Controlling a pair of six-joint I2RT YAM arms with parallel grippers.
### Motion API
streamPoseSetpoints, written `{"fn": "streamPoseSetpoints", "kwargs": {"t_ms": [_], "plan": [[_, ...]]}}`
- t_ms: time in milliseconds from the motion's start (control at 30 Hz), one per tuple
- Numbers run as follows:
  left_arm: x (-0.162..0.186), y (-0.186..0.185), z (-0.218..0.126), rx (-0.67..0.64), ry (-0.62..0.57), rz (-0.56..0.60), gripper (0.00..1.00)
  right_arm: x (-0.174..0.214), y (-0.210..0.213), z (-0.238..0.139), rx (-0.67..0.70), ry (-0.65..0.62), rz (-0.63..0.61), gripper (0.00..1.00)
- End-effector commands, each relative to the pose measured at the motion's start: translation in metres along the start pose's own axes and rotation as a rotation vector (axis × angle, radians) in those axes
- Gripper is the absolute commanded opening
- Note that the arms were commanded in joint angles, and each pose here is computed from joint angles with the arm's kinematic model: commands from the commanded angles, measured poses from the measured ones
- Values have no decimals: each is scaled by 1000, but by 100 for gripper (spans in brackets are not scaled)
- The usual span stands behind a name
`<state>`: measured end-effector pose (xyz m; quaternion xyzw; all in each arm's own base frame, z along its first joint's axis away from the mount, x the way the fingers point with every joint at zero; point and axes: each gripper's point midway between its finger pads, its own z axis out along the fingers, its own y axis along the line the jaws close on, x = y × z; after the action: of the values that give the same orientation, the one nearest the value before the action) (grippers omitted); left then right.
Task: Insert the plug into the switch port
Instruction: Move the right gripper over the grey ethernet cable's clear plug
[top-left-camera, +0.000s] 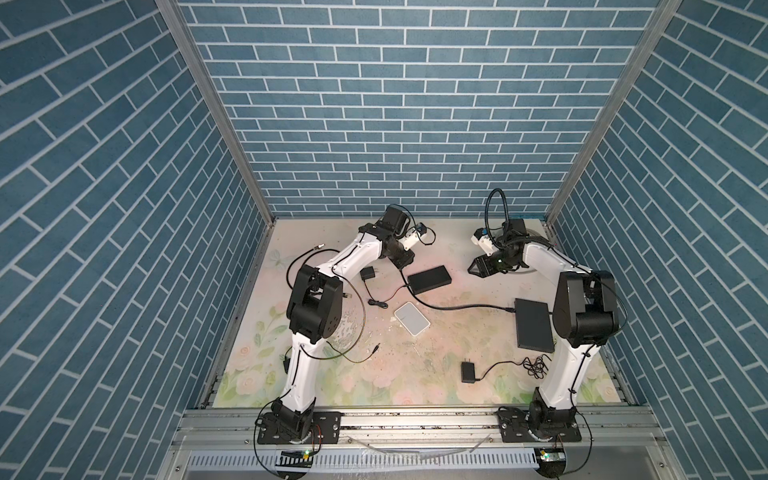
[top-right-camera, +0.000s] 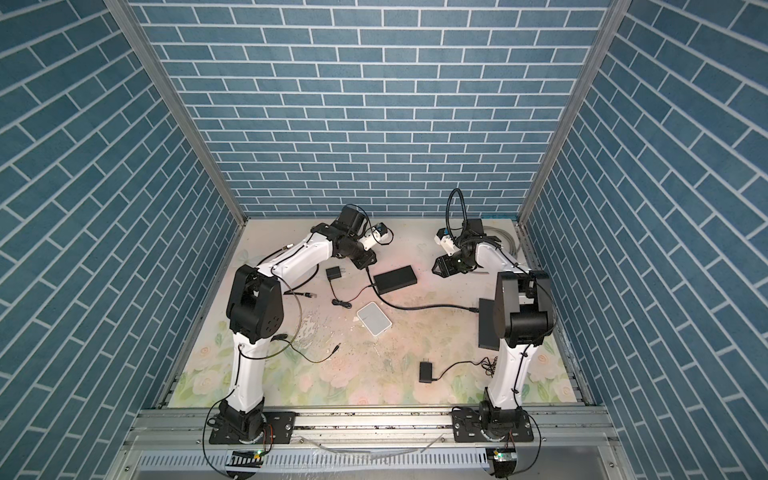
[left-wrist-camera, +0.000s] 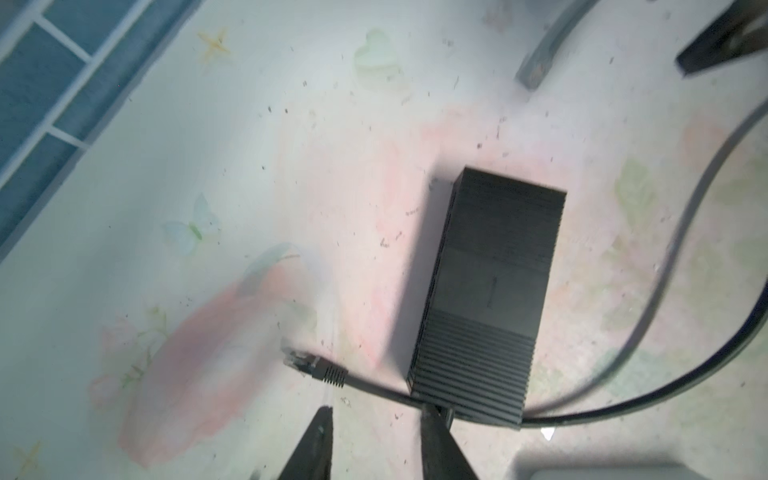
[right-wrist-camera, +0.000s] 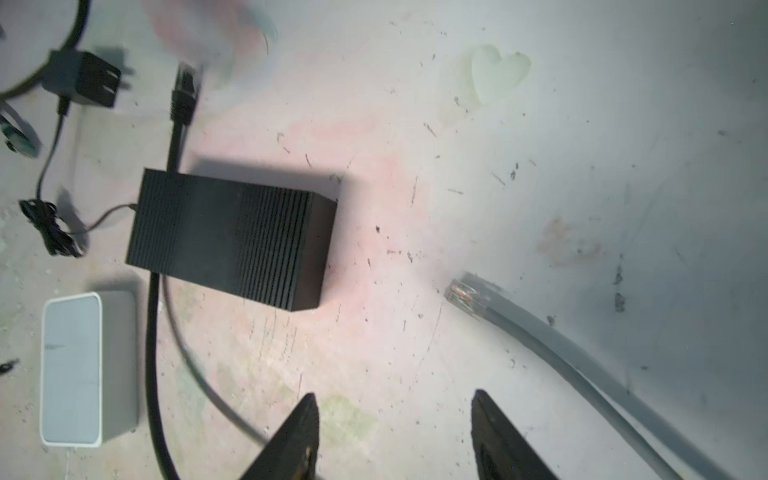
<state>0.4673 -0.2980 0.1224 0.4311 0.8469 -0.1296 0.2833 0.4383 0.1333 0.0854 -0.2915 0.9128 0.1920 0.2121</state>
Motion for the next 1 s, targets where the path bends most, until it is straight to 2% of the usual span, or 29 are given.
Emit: {"fn": "streamPoseSetpoints", "kwargs": {"t_ms": [0,167,400,567,700,767,867,967], "plan": [[-15,-8,-7,42,-72,-76,37,23,-8,-2,17,163,-153,59],[-12,-14,-8,69,-54,-72,37,24,-20,7,24,171,-230,60],[-5,-17,-6,82,-32,-87,37,12,-53,20,89,139,-229,61],[-3,-18,-10,81,-32,-109,37,35,-58,43,44,234,-218,59],[-8,-17,-19,62,-48,-109,37,48,-54,46,21,273,-200,51],[-13,-15,-23,54,-61,-115,37,46,-48,43,3,260,-197,42],[-19,-12,-27,38,-78,-144,37,38,-34,31,-27,212,-182,28],[-30,-14,-29,56,-115,-177,36,27,-23,25,-45,138,-175,23]]}}
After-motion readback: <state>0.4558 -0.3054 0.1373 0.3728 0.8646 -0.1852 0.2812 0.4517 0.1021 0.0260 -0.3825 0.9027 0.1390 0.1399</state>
